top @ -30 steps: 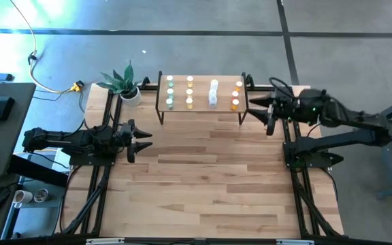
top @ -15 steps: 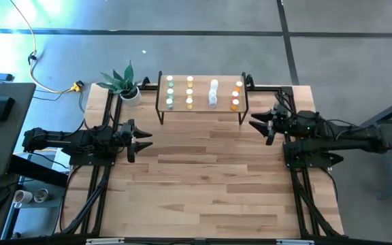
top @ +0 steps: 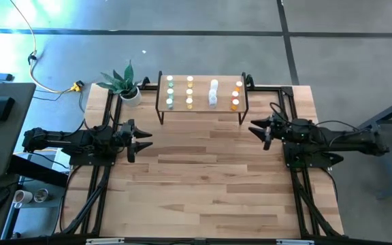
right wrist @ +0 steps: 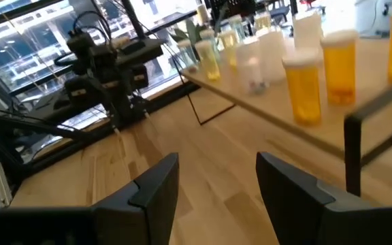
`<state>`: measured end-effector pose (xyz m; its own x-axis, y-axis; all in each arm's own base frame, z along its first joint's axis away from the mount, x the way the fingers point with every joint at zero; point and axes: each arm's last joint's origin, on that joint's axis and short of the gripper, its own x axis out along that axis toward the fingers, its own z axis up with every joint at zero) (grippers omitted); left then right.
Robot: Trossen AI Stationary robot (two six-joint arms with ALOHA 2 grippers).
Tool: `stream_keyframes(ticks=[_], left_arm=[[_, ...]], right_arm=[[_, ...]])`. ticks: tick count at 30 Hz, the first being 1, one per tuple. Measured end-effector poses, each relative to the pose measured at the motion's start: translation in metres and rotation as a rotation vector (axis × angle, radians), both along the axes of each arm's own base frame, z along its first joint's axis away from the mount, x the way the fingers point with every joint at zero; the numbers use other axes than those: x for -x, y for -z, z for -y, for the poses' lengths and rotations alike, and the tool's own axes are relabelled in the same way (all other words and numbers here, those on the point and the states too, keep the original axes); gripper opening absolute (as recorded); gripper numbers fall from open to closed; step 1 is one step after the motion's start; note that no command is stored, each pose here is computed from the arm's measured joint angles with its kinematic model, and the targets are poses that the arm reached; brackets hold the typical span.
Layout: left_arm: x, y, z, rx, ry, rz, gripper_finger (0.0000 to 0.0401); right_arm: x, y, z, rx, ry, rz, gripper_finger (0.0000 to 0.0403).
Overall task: Pick and place medicine bottles onto shelf by color
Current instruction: Return to Home Position
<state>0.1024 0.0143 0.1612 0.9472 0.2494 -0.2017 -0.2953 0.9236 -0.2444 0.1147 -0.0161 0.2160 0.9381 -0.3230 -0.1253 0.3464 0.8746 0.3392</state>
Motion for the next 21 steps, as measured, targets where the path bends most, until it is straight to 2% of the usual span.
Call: stream_keyframes(ticks=[10, 21], left_arm=[[0.0, 0.0, 0.0, 0.0, 0.0, 0.0, 0.0188], [0.0, 0.0, 0.0, 0.0, 0.001, 0.0, 0.0188]], right_arm=[[0.004, 0.033, 0.001, -0.038, 0.035, -0.035, 0.0187], [0.007, 0.054, 0.0, -0.105, 0.05, -0.047, 0.0187]])
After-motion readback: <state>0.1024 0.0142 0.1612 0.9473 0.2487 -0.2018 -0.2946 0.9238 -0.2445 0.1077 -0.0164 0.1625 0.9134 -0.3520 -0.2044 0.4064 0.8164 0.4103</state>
